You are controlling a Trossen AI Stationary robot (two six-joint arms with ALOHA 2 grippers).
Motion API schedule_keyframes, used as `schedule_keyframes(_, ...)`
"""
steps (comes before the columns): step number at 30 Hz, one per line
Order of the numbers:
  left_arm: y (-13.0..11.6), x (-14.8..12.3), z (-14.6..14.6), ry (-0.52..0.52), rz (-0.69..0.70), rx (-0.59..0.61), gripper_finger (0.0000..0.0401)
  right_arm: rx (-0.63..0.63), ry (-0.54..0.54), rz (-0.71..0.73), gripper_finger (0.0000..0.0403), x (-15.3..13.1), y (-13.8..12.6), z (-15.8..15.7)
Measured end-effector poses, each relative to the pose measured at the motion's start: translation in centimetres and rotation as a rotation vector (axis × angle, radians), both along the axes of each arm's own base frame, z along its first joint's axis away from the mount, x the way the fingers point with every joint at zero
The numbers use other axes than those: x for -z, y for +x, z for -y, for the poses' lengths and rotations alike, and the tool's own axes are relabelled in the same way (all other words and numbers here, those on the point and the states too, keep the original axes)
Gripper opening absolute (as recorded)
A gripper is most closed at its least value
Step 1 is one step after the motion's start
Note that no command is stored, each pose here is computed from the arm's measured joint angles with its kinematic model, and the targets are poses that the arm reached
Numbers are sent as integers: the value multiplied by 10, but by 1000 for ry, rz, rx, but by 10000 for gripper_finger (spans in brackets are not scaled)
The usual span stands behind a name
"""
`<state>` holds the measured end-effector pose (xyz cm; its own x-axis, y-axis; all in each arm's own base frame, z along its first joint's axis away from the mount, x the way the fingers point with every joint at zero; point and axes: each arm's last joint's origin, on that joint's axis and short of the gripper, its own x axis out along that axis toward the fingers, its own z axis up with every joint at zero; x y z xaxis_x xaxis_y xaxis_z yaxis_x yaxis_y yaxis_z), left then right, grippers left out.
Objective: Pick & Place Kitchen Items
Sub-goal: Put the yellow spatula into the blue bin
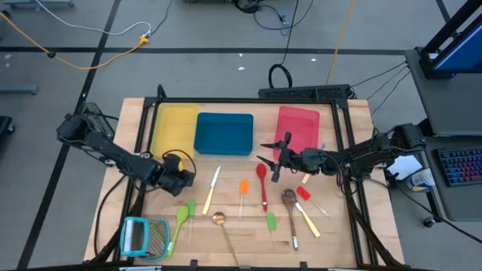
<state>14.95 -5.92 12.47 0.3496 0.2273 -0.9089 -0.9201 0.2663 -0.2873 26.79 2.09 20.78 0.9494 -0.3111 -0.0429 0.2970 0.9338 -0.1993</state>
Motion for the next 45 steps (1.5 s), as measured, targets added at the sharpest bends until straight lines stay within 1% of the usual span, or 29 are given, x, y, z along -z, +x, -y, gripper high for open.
schedule_keyframes(1,2,0,4,-46,17,14,218,0,1,0,203,0,0,0)
schedule_keyframes(3,5,0,9,-65,51,42,218,0,1,-1,203,0,0,0)
schedule_keyframes(6,9,-2,20,-158,112,101,218,0,2,-5,200,1,0,0)
schedule_keyframes(11,9,-5,30,-276,109,171,218,0,3,-6,200,1,0,0)
schedule_keyframes(14,7,-5,29,-258,96,205,218,0,3,-5,201,1,0,0)
schedule_keyframes(17,7,-6,24,-245,84,186,218,0,3,-4,198,0,0,0)
schedule_keyframes(18,7,-7,22,-234,85,196,218,0,3,-2,198,0,0,0)
schedule_keyframes(19,7,-9,20,-219,90,229,218,1,3,1,197,0,0,0)
schedule_keyframes(21,6,-13,15,-172,94,344,218,0,-4,10,197,-1,0,0)
schedule_keyframes(22,7,-16,13,-171,108,388,218,0,-11,13,198,-2,0,0)
schedule_keyframes(25,8,-27,9,-197,180,426,218,0,-20,16,199,-2,0,0)
schedule_keyframes(28,10,-36,9,-184,266,475,218,-1,-21,22,197,-3,0,0)
schedule_keyframes(30,13,-47,12,-150,308,501,218,0,-20,32,197,-4,0,0)
schedule_keyframes(32,20,-64,17,-82,355,523,218,0,-28,37,198,-5,0,0)
schedule_keyframes(34,27,-84,23,-7,372,537,218,-4,-34,43,198,-5,0,0)
schedule_keyframes(36,35,-105,28,44,339,553,218,-26,-35,43,198,-5,0,0)
schedule_keyframes(38,40,-122,33,89,226,555,218,-79,-38,43,198,-5,1,0)
schedule_keyframes(40,45,-131,35,121,79,516,218,-140,-34,43,199,-5,2,0)
schedule_keyframes(43,50,-128,36,152,-148,402,218,-214,-31,44,198,-5,2,0)
schedule_keyframes(45,52,-118,36,158,-248,323,218,-234,-31,44,199,-5,2,0)
